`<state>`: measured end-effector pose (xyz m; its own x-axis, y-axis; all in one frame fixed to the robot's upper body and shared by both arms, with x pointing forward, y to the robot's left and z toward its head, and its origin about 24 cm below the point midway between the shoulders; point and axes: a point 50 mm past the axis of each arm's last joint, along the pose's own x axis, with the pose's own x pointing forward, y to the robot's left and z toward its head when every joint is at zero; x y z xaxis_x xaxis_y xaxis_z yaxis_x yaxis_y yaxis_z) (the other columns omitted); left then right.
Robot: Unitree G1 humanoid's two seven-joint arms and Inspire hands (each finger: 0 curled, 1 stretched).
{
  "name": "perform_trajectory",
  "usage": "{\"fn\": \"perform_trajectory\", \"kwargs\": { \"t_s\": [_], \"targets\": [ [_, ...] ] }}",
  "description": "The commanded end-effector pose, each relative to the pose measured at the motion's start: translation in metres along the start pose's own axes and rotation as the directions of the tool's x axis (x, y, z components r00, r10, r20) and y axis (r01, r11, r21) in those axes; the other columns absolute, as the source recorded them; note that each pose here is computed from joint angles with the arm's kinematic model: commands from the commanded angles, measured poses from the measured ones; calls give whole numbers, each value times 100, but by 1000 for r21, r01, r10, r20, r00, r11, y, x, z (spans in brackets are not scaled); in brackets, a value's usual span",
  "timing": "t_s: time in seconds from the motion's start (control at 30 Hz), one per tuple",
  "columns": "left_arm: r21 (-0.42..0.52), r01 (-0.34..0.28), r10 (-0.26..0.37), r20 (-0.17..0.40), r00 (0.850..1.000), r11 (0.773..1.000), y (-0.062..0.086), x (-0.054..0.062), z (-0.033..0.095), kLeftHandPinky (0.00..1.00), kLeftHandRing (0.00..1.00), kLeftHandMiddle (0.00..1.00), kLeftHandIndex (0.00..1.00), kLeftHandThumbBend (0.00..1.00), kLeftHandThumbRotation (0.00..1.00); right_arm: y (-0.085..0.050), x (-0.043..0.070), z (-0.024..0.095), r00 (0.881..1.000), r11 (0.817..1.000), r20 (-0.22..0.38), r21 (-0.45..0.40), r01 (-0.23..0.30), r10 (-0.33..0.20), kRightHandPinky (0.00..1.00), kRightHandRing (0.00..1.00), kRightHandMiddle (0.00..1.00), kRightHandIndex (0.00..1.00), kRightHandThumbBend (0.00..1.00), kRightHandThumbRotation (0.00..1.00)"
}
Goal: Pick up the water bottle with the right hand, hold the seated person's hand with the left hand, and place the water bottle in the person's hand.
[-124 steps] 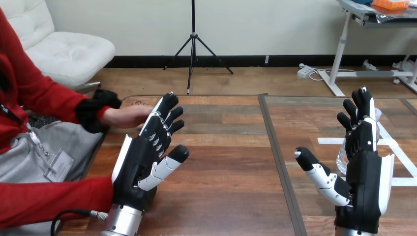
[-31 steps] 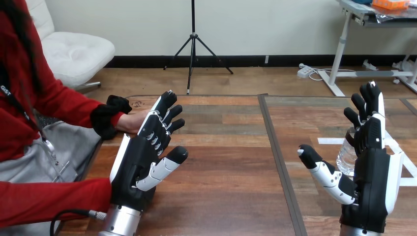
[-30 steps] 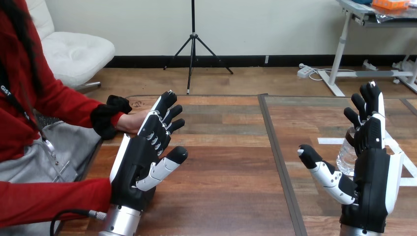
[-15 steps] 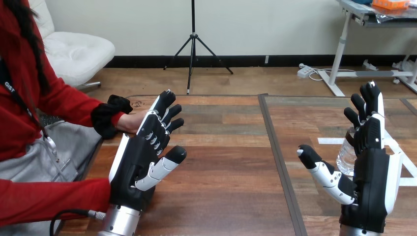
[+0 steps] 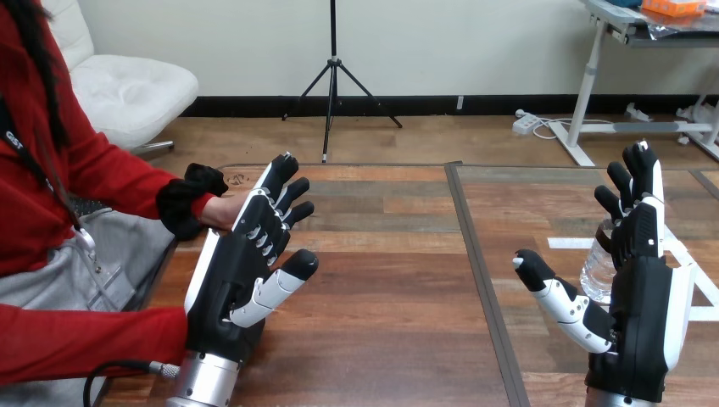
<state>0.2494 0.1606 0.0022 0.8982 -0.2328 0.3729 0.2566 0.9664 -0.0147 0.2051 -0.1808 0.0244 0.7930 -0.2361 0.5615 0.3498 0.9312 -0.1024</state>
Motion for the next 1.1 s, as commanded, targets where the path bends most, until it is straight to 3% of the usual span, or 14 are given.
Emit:
{"fn": "perform_trajectory", "kwargs": {
  "t_s": [0.0, 1.07],
  "targets": [
    [16, 18, -19, 100, 995, 1000, 1, 23, 15, 87, 93, 96, 94, 100, 62, 7, 14, 5, 999, 1000, 51, 24, 7, -8, 88, 94, 96, 97, 100, 55],
    [26, 17, -20, 111, 994, 1000, 1, 24, 16, 87, 93, 96, 94, 100, 63, 7, 15, 4, 998, 1000, 58, 28, 4, -6, 89, 94, 97, 97, 100, 54]
  ]
}}
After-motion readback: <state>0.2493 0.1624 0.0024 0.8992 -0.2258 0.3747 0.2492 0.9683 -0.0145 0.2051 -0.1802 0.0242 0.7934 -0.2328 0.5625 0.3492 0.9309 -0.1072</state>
